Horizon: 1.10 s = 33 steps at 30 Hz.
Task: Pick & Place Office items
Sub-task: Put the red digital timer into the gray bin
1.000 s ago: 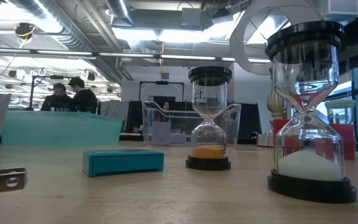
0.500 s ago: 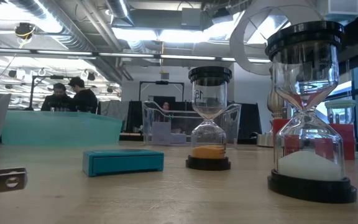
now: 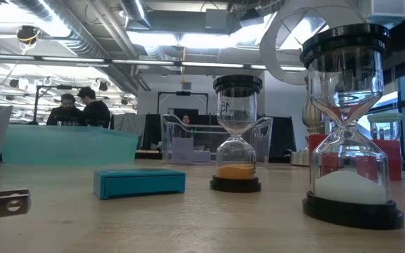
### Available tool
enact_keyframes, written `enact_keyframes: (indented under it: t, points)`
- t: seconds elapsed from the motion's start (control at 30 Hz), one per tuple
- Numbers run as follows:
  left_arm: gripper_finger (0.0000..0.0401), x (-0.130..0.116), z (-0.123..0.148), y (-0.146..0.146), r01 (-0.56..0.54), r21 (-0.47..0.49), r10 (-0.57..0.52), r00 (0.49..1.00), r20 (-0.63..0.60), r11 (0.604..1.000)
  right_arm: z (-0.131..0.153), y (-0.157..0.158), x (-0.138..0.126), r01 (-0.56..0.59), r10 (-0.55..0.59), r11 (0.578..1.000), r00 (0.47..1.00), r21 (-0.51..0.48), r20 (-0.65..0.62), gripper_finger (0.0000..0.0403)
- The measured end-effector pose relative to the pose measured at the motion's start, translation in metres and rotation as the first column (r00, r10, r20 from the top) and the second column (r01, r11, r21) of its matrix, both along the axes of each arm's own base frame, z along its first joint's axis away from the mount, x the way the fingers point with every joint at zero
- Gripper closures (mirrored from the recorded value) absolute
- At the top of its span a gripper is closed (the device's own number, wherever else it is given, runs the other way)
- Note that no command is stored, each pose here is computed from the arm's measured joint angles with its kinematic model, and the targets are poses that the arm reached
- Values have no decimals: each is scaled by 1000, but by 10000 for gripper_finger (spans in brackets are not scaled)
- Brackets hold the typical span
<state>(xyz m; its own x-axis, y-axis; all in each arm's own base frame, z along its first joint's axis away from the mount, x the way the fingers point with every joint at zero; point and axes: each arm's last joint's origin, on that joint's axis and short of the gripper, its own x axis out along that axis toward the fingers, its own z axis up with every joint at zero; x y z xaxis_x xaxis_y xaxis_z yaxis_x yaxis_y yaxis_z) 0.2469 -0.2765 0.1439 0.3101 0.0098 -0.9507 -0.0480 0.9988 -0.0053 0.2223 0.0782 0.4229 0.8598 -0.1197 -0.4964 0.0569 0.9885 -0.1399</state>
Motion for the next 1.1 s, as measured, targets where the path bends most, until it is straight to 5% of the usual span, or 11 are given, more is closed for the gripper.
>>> enact_keyframes:
  t: [0.23, 0.67, 0.9, 1.1]
  points:
    - [119, 0, -6, 2, -23, -33, 23, 999, 26, 999, 0, 0, 0, -1, 1, 1000, 1000, 0, 0, 52]
    - [256, 2, 1, 4, -49, -12, 50, 998, 33, 999, 0, 0, 0, -2, 2, 1000, 1000, 1, 0, 52]
    - [256, 1, 51, 26, -151, 51, 140, 974, 177, 987, 0, 0, 0, -2, 2, 1000, 1000, 1, 0, 52]
    - [256, -18, 121, 64, -393, -54, 381, 837, 392, 918, 0, 0, 0, -2, 2, 1000, 1000, 1, 0, 52]
